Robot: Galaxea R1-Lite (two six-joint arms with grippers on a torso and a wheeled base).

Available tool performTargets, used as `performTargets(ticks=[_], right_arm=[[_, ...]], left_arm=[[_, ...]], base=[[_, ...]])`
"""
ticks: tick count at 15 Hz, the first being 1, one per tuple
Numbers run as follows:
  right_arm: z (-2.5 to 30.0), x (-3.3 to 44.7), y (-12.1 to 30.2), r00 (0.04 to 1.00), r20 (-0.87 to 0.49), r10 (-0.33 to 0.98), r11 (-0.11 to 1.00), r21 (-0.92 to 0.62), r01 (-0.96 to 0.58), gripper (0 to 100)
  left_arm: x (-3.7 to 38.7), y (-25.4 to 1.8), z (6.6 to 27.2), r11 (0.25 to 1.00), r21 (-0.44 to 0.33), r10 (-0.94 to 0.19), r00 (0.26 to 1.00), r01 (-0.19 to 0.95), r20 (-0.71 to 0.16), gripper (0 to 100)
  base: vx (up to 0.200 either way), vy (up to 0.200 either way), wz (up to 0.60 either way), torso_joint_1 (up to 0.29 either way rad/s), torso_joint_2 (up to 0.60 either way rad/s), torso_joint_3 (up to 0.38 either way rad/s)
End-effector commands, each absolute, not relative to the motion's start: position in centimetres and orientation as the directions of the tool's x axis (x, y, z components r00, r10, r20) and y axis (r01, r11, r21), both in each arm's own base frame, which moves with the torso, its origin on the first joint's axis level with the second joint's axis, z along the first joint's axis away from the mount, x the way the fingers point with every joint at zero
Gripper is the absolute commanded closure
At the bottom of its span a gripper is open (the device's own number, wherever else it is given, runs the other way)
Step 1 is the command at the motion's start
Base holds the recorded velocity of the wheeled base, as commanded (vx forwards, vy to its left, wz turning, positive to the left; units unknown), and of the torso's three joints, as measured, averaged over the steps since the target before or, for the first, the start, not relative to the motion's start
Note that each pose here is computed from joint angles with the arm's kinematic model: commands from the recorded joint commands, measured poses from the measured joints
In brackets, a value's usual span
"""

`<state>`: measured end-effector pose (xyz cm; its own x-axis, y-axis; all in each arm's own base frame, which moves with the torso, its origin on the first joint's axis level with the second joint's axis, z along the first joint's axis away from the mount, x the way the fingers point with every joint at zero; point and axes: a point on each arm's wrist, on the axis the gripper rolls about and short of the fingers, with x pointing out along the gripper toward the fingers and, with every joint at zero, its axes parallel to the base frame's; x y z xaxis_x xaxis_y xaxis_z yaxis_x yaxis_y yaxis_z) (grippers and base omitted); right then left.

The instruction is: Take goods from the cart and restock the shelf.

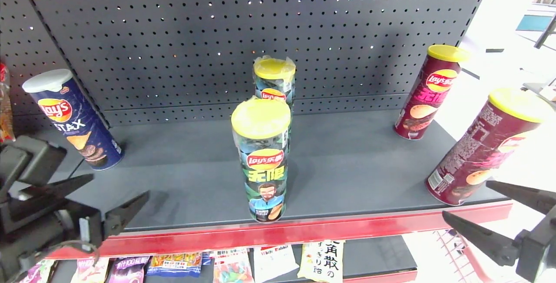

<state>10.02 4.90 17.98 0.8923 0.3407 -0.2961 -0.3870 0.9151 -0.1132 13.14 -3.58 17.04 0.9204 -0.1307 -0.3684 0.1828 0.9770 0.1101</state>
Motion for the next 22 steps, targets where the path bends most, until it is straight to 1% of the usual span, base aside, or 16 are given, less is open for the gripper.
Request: performTargets(ticks=[1,2,3,4,5,6,7,9,12,14,16,22], right_arm=[[18.2,9.1,2.8,0.952,-0.247,0.184,0.970,-0.113,-0.216,0],[18.2,9.3,1.8,0.960,-0.259,0.103,0.985,-0.110,-0.135,0],[18.2,9.3,1.8,0.960,-0.261,0.098,0.985,-0.110,-0.131,0],[18.1,9.4,0.8,0.961,-0.272,0.049,0.993,-0.090,-0.076,0],[17.8,9.5,0.4,0.958,-0.287,0.018,0.995,-0.086,-0.045,0],[16.9,9.3,-0.1,0.949,-0.317,-0.010,0.997,-0.081,-0.016,0],[16.9,9.1,-0.1,0.950,-0.312,-0.001,0.996,-0.080,-0.025,0],[17.1,9.3,-0.1,0.953,-0.303,0.005,0.996,-0.083,-0.032,0],[16.9,9.1,-0.1,0.951,-0.308,-0.001,0.996,-0.082,-0.026,0],[16.9,9.1,-0.3,0.952,-0.306,-0.021,0.997,-0.080,-0.004,0],[16.8,9.1,-0.5,0.949,-0.312,-0.038,0.997,-0.082,0.013,0],[16.6,9.1,-0.5,0.947,-0.319,-0.032,0.997,-0.082,0.006,0]], left_arm=[[9.3,-1.0,18.6,0.992,0.123,0.077,0.942,-0.038,-0.326,0],[8.1,-0.9,18.3,0.991,0.131,0.068,0.937,-0.024,-0.343,0],[8.0,-0.9,18.2,0.991,0.131,0.066,0.937,-0.022,-0.343,0],[7.5,-0.8,17.7,0.987,0.158,0.082,0.931,-0.027,-0.355,0],[7.5,-0.8,17.8,0.988,0.155,0.073,0.933,-0.018,-0.351,0],[7.7,-0.8,18.1,0.983,0.182,0.077,0.936,-0.014,-0.344,0],[7.9,-0.8,18.7,0.975,0.221,0.073,0.941,0.002,-0.330,0],[8.0,-0.9,18.9,0.965,0.263,0.070,0.942,0.020,-0.328,0],[8.1,-1.0,18.1,0.970,0.238,0.038,0.932,0.053,-0.360,0],[8.0,-0.9,18.1,0.970,0.236,0.034,0.935,0.053,-0.352,0],[8.0,-0.9,18.3,0.971,0.235,0.034,0.938,0.052,-0.345,0],[7.6,-0.9,18.2,0.970,0.237,0.036,0.942,0.047,-0.335,0]], base=[[0.000,0.000,0.00,0.000,0.00,0.000],[0.000,0.000,0.00,0.000,0.00,0.000],[0.000,0.000,0.00,0.000,0.00,0.000],[0.000,0.000,0.00,0.000,0.00,0.000],[0.000,0.000,0.00,0.000,0.00,0.000],[0.000,0.000,0.00,0.000,0.00,0.000],[0.000,0.000,0.00,0.000,0.00,0.000],[0.000,0.000,0.00,0.000,0.00,0.000],[0.000,0.000,0.00,0.000,0.00,0.000],[0.000,0.000,0.00,0.000,0.00,0.000],[-0.200,0.000,0.00,0.005,0.00,0.002],[-0.200,0.000,0.00,0.000,0.00,0.002]])
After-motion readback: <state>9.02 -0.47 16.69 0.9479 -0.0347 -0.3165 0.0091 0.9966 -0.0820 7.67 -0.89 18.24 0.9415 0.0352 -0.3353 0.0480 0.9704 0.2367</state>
